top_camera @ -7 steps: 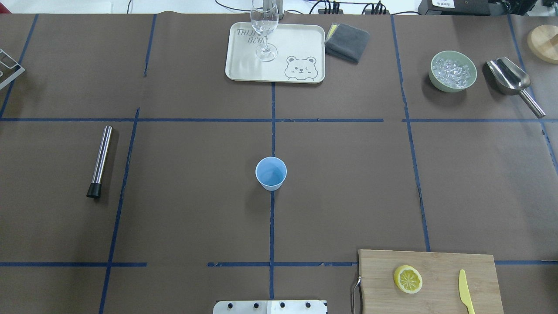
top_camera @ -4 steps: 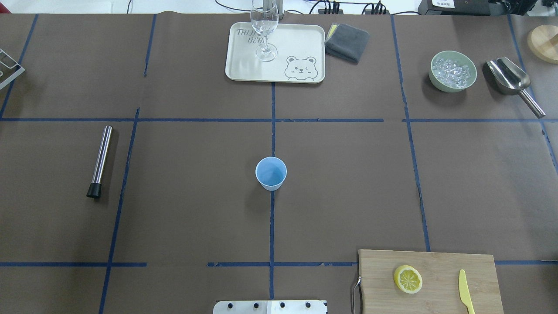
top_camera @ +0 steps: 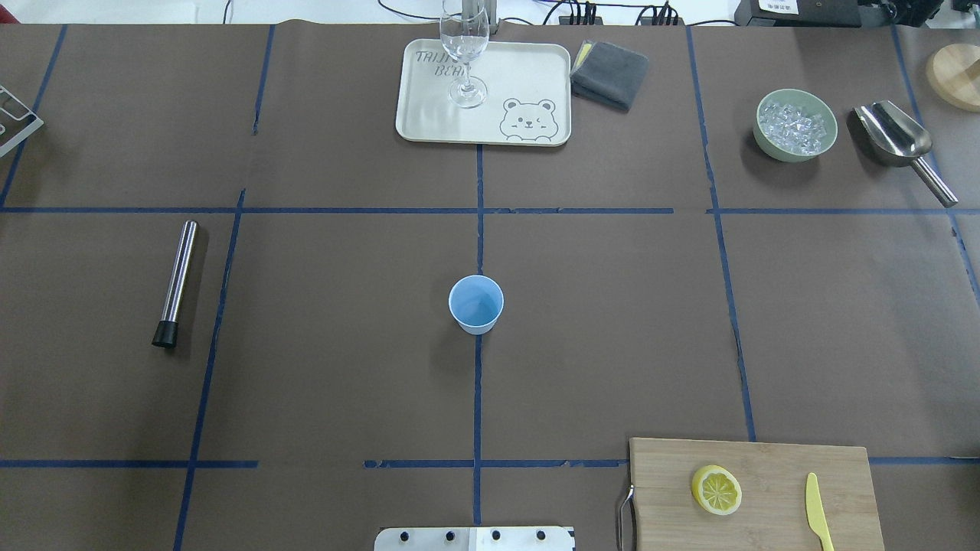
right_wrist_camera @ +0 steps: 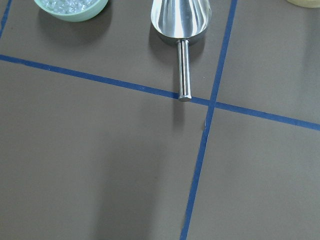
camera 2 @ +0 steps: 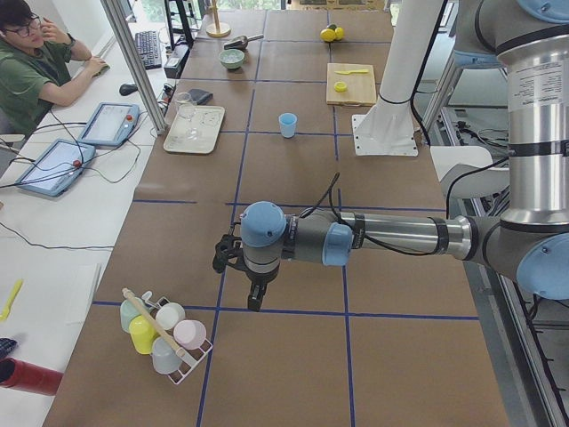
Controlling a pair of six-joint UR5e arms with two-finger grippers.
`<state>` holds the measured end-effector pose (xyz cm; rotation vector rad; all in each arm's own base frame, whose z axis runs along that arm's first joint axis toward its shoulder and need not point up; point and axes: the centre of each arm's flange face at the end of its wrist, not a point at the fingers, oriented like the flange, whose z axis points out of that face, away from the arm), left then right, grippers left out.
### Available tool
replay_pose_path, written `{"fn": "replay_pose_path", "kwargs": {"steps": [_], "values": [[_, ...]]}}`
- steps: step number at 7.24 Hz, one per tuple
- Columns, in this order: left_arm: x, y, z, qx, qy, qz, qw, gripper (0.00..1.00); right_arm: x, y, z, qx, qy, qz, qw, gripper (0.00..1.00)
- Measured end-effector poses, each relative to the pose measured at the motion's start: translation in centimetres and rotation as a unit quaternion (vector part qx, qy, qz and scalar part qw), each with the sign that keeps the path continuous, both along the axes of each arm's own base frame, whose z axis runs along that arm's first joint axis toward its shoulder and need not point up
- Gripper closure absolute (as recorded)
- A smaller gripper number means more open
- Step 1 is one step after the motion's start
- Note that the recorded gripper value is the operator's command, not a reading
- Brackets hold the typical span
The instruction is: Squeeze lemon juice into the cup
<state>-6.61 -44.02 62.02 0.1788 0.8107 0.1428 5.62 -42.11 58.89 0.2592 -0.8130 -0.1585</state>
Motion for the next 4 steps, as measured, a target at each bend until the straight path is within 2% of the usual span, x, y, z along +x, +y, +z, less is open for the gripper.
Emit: {"fn": "replay_pose_path", "kwargs": {"steps": [2, 3, 4], "values": [[0.0, -0.2, -0.4, 0.014, 0.002, 0.000, 0.9999, 0.00, -2.6, -0.7, -2.4, 0.045, -0.007, -0.016, 0.9988, 0.00], [0.1, -0.3, -0.6, 0.022, 0.002, 0.001, 0.9998, 0.00, -6.1, -1.4, -4.1, 0.063, -0.017, -0.030, 0.9974, 0.00], [0.1, -0.4, -0.7, 0.029, 0.003, 0.001, 0.9996, 0.00, -10.3, -1.6, -6.1, 0.064, -0.033, -0.035, 0.9968, 0.00]]}}
